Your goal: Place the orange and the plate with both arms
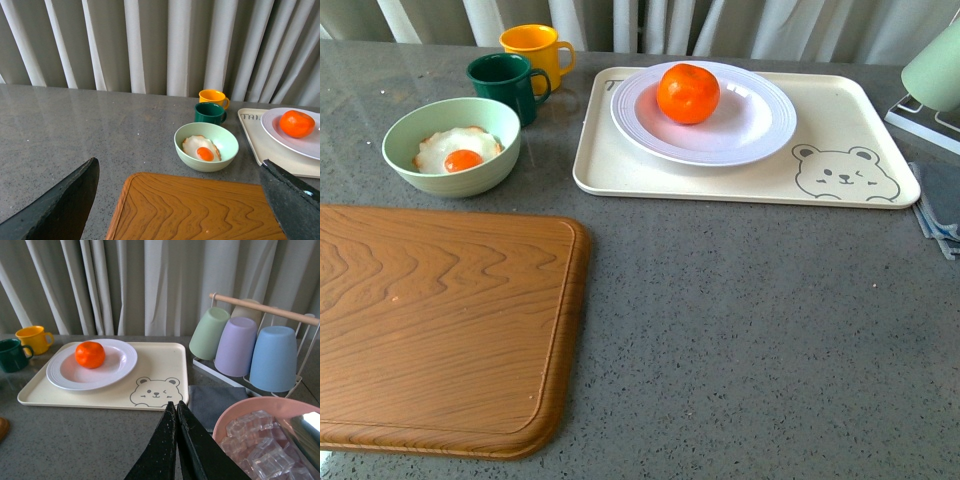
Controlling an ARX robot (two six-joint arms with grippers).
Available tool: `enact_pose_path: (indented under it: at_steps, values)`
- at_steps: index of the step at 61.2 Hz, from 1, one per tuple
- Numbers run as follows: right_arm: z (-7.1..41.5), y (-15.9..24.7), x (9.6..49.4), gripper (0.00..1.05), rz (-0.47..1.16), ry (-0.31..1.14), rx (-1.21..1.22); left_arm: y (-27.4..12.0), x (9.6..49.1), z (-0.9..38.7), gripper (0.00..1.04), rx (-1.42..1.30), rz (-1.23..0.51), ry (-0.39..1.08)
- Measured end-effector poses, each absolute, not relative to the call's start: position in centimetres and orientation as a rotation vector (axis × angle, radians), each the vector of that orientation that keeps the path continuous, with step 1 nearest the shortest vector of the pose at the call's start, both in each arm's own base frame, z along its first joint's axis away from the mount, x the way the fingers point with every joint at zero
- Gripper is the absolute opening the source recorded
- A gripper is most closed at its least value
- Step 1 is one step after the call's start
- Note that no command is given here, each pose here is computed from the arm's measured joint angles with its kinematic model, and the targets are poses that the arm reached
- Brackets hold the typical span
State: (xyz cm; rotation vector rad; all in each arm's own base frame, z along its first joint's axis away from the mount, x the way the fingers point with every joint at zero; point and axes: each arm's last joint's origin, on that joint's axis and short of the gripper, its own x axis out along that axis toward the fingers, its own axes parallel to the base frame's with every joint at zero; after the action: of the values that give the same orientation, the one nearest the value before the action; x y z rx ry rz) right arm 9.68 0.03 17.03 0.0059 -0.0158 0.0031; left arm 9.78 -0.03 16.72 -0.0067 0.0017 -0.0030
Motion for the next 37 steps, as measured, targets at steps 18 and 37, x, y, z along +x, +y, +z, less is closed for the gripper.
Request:
enact_pose_path:
  at_steps: [18, 37]
  values:
    - [17.05, 0.03, 9.67, 0.4, 0.003, -0.017, 0.005, -0.03, 9.78, 16.73, 0.96, -0.007, -0.003, 0.001]
    - [17.05, 0.03, 9.67, 0.92, 0.003, -0.017, 0.005, -0.03, 9.78, 16.73, 0.96, -0.007, -0.003, 0.001]
